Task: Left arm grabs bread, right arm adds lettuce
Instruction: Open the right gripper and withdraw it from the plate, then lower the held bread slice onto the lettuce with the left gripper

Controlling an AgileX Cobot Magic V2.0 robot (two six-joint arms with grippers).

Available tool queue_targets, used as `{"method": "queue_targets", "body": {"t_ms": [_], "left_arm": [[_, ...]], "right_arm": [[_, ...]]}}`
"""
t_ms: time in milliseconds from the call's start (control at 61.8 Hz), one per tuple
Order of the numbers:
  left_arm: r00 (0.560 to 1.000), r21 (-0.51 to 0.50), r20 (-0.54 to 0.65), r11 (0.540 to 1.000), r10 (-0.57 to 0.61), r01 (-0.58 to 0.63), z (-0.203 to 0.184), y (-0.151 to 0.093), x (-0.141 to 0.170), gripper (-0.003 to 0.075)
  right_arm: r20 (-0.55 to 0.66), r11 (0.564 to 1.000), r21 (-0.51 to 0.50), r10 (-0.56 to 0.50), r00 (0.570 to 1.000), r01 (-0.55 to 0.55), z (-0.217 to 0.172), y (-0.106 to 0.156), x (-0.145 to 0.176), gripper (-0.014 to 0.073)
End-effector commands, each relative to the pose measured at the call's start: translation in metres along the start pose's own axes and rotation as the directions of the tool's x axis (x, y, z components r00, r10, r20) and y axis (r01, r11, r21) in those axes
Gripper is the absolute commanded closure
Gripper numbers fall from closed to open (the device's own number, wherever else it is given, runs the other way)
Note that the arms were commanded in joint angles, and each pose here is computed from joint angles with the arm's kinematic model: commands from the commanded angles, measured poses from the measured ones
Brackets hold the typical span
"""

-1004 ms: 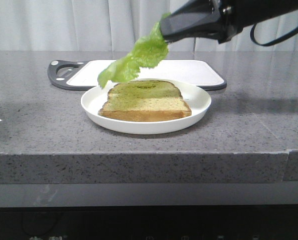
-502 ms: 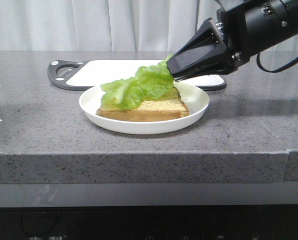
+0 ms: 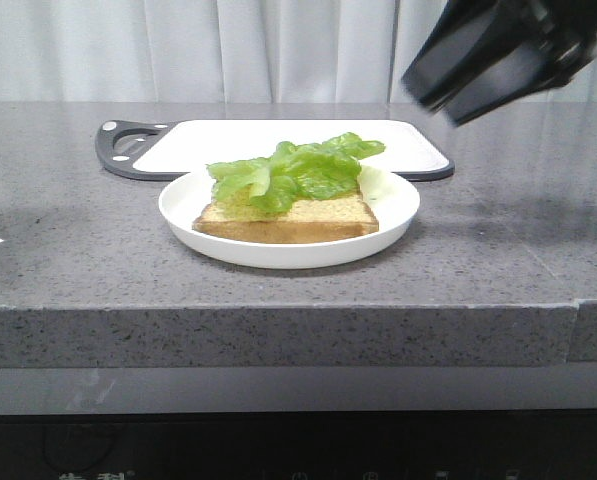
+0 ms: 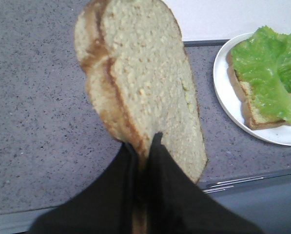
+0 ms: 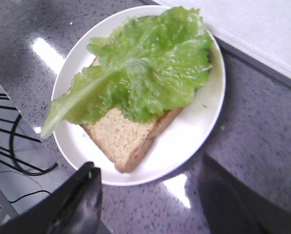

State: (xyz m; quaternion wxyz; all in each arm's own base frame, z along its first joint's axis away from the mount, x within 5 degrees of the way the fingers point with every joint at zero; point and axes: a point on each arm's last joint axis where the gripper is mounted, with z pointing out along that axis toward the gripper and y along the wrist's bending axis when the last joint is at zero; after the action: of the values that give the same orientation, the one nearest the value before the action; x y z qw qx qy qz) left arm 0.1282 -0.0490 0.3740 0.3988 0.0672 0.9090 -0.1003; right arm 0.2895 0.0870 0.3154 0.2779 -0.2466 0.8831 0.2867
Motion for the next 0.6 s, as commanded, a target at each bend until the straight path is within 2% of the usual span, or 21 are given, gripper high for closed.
{"method": "queue_targets", "body": {"t_ms": [0,162,291,405,583], "left_arm": [[0.994,0.092,0.099,0.995,-0.05,0.041,-0.006,-0.009,-0.012,0.0741],[0.992,0.249,0.103,0.967,-0.077,0.049,0.006,-0.026,-0.021,0.0741],[0.989,0.427,0.092,0.902,-0.114,0.064,0.026,-0.046,-0.033,0.0741],[0.988,0.536,0.054,0.839,-0.143,0.092,0.051,-0.06,-0.041,0.0741],[0.989,0.63,-0.023,0.766,-0.147,0.128,0.092,-0.075,-0.046,0.0741]], "right_arm": [[0.087,0.997,0.072,0.026,0.996,-0.032,-0.043,0.025,-0.003,0.0137],[0.134,0.981,0.185,0.024,0.991,-0.049,-0.087,0.053,0.011,0.0137],[0.162,0.961,0.275,-0.021,0.987,-0.024,-0.119,0.074,0.03,0.0137],[0.204,0.953,0.303,-0.057,0.977,-0.008,-0.132,0.087,0.047,0.0137],[0.216,0.952,0.306,-0.062,0.974,-0.007,-0.134,0.092,0.065,0.0137]]}}
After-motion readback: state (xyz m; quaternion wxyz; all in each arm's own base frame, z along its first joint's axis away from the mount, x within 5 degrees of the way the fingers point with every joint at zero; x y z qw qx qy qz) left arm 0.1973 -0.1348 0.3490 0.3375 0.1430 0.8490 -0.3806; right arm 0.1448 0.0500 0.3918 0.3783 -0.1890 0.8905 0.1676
